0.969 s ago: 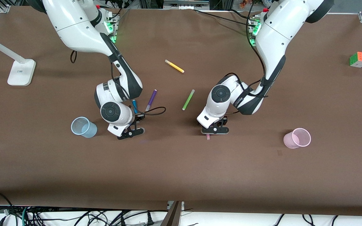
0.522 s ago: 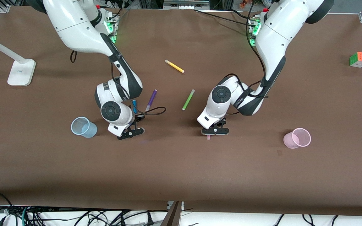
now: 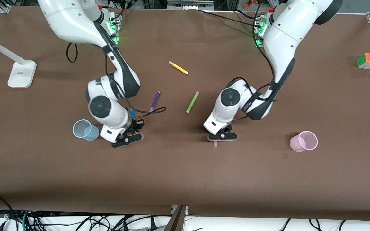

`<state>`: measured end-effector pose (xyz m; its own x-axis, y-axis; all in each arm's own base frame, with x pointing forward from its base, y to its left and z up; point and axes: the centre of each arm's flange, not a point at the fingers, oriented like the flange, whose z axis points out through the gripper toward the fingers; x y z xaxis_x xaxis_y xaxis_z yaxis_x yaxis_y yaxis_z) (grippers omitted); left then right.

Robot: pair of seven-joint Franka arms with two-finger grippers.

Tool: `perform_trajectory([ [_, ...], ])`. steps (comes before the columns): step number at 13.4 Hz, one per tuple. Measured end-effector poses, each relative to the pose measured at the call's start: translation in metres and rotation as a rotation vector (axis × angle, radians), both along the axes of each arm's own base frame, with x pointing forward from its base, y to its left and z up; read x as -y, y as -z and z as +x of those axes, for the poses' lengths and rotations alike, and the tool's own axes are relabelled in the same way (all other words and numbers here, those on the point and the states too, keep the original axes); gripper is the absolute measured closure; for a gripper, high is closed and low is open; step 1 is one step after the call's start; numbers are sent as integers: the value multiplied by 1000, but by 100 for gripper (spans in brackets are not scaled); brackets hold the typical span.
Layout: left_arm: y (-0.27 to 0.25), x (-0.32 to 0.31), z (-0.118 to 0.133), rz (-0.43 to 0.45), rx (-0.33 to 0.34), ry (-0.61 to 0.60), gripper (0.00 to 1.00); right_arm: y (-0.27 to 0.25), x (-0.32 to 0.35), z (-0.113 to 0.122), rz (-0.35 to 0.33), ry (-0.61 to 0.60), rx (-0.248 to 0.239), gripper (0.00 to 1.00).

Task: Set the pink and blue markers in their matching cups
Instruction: 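Carry the blue marker to the blue cup while the left gripper carries pink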

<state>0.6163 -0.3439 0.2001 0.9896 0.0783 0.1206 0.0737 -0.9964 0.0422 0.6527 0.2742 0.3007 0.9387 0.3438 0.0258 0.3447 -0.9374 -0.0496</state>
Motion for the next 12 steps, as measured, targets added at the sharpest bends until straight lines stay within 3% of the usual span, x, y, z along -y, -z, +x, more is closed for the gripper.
perform_trajectory([
  [3,-57,-37,18,58,-33,29,82,-52,43,14,4,-238,41,85],
  [6,-121,-103,37,76,-72,186,82,-79,89,19,62,-464,35,85],
  [9,-165,-199,57,86,-74,430,82,-89,134,22,183,-644,38,85],
  [12,-172,-276,67,69,-62,682,82,-81,192,30,332,-833,127,85],
])
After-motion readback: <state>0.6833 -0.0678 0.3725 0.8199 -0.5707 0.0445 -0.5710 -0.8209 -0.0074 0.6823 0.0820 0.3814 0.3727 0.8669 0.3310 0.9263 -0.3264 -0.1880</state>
